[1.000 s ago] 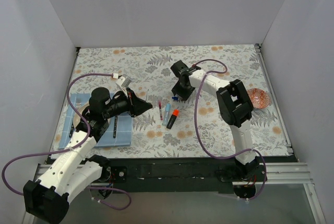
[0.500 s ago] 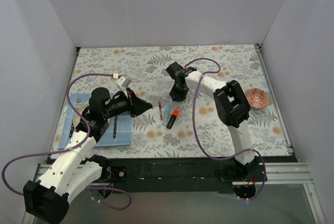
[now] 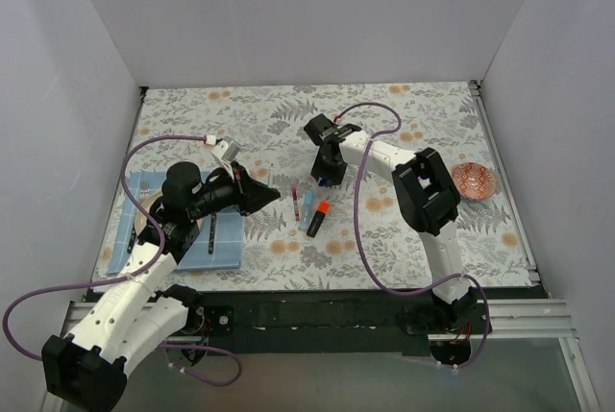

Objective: Insert the pens into the pen caps

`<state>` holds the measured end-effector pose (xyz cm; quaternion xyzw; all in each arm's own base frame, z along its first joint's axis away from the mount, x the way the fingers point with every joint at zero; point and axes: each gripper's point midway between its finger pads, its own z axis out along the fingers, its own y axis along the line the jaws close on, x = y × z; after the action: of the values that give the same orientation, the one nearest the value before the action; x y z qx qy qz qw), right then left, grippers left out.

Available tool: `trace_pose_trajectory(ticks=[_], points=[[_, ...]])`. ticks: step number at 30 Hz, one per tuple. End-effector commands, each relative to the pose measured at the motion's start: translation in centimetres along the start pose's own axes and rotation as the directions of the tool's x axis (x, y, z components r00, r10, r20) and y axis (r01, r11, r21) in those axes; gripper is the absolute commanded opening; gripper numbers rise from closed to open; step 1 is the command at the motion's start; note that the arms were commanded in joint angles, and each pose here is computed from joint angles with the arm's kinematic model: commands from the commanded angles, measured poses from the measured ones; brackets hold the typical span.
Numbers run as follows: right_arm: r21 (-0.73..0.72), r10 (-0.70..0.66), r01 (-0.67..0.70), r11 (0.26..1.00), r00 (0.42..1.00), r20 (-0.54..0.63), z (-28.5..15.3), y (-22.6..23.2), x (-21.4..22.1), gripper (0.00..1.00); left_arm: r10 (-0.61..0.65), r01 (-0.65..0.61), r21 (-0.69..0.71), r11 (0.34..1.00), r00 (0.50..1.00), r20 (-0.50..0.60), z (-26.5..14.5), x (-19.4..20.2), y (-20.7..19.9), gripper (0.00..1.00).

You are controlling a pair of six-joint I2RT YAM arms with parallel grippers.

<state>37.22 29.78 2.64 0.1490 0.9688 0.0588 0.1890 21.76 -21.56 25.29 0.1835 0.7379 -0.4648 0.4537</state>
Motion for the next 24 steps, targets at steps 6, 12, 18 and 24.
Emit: trace_pose_trajectory(ticks=[6,12,18,24], points=[[0.102,0.07,-0.073,0.992,0.997,0.039,0.6,-0.5,-1.2,0.47,0.03,-0.029,-0.011,1.0,0.999,0.041,-0.6,-0.8,-0.2,0.0],[0.149,0.062,-0.064,0.987,0.998,0.02,1.2,-1.2,-0.2,0.46,0.032,-0.031,-0.006,0.999,0.999,0.044,-0.6,-0.9,-0.4,0.0],[0.185,-0.012,0.014,0.983,1.0,-0.011,1.5,-2.4,0.8,0.31,0.043,-0.043,-0.004,0.999,0.998,0.055,-0.8,-1.1,-0.6,0.0],[0.201,-0.151,0.148,0.968,0.989,0.002,1.1,-5.6,1.6,0.21,0.047,-0.047,-0.012,0.999,0.997,0.063,-0.9,-1.2,-0.5,0.0]])
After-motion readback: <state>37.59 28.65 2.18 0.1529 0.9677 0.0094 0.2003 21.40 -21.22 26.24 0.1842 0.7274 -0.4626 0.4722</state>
